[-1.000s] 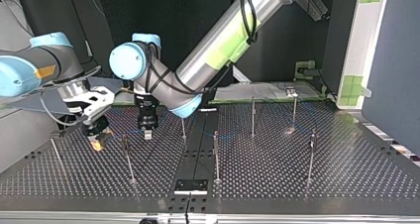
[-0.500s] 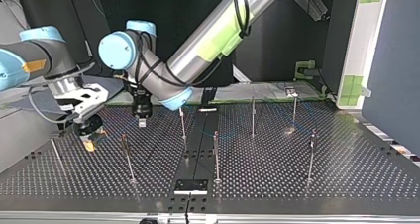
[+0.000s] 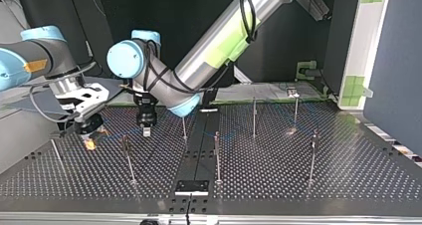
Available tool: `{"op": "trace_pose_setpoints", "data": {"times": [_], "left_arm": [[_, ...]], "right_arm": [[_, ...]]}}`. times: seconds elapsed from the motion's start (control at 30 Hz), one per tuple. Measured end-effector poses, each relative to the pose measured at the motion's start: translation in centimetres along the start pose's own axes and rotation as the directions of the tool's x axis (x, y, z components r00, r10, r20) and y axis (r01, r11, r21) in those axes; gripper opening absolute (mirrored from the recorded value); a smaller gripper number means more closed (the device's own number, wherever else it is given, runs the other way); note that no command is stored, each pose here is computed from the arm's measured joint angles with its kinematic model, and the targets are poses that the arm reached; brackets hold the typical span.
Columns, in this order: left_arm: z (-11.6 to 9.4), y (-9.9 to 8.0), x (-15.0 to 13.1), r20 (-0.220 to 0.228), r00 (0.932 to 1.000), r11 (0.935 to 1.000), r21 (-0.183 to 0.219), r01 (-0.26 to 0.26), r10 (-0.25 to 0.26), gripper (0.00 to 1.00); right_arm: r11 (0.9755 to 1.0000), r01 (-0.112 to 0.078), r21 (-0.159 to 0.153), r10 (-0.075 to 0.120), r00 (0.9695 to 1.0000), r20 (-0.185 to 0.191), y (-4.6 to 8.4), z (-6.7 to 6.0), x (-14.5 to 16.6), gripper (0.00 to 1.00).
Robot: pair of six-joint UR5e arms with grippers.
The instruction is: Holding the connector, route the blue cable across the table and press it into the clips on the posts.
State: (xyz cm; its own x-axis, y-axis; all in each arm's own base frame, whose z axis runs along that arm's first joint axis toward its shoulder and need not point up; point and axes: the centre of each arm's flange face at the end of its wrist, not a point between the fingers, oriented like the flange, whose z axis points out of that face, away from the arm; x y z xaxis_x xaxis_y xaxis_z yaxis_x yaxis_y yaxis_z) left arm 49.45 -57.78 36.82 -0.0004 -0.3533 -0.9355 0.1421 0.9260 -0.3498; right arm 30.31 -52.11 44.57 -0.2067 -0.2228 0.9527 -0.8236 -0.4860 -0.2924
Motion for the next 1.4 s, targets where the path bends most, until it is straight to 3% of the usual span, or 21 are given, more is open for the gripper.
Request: {"op": "trace_pose_setpoints", "data": {"times": [0.33, 0.53, 0.73, 1.03, 1.07, 1.1, 1.17, 1.2, 1.23, 1.27, 1.3, 1.33, 1.4], "left_arm": [[3.3, 1.2, -1.2, 0.063, 0.9971, 0.9972, 0.065, 0.038, -0.042, 0.0], [5.5, 3.2, -2.0, 0.082, 0.9956, 0.9967, 0.07, 0.041, -0.046, 0.0], [6.1, 3.9, -2.1, 0.073, 0.9965, 0.9964, 0.077, 0.034, -0.04, 0.0], [5.5, 3.4, -1.7, 0.045, 0.9985, 0.995, 0.096, 0.026, -0.03, 0.02], [5.5, 3.4, -1.7, 0.042, 0.9987, 0.995, 0.097, 0.025, -0.029, 0.26], [5.4, 3.4, -1.7, 0.039, 0.9988, 0.9949, 0.097, 0.025, -0.029, 0.26], [5.4, 3.4, -1.6, 0.033, 0.9991, 0.9948, 0.099, 0.024, -0.028, 0.56], [5.3, 3.4, -1.6, 0.029, 0.9992, 0.9947, 0.1, 0.024, -0.027, 0.56], [5.2, 3.3, -1.5, 0.024, 0.9994, 0.9946, 0.101, 0.023, -0.026, 0.69], [5.2, 3.3, -1.5, 0.021, 0.9995, 0.9945, 0.102, 0.022, -0.025, 0.9], [5.1, 3.3, -1.4, 0.018, 0.9996, 0.9945, 0.102, 0.022, -0.024, 0.9], [5.0, 3.3, -1.4, 0.015, 0.9996, 0.9945, 0.103, 0.021, -0.022, 1.0], [5.0, 3.2, -1.3, 0.011, 0.9997, 0.9945, 0.103, 0.02, -0.021, 1.0]], "right_arm": [[1.0, -0.003, -0.009, 0.003, 1.0, -0.001, 1.6, 1.0, 0.0, 0.0], [1.0, -0.005, -0.006, 0.005, 1.0, 0.004, 2.7, 1.9, -0.2, 0.0], [0.9999, -0.009, -0.013, 0.009, 0.9999, 0.007, 4.2, 2.4, -0.4, 0.0], [0.9998, -0.007, -0.019, 0.007, 1.0, 0.007, 5.6, 2.4, -0.2, 0.0], [0.9998, -0.007, -0.019, 0.007, 1.0, 0.007, 5.7, 2.4, -0.2, 0.0], [0.9998, -0.007, -0.019, 0.007, 1.0, 0.007, 5.8, 2.4, -0.2, 0.0], [0.9998, -0.006, -0.02, 0.006, 1.0, 0.007, 5.9, 2.4, -0.2, 0.0], [0.9998, -0.006, -0.019, 0.006, 1.0, 0.007, 5.9, 2.4, -0.1, 0.0], [0.9998, -0.006, -0.02, 0.006, 1.0, 0.007, 6.0, 2.4, -0.1, 0.0], [0.9998, -0.006, -0.019, 0.006, 1.0, 0.007, 6.0, 2.4, -0.1, 0.0], [0.9998, -0.005, -0.019, 0.006, 1.0, 0.007, 6.0, 2.4, -0.1, 0.0], [0.9998, -0.005, -0.019, 0.005, 1.0, 0.008, 6.0, 2.4, -0.1, 0.0], [0.9998, -0.005, -0.019, 0.005, 1.0, 0.008, 6.0, 2.4, -0.1, 0.0]]}}
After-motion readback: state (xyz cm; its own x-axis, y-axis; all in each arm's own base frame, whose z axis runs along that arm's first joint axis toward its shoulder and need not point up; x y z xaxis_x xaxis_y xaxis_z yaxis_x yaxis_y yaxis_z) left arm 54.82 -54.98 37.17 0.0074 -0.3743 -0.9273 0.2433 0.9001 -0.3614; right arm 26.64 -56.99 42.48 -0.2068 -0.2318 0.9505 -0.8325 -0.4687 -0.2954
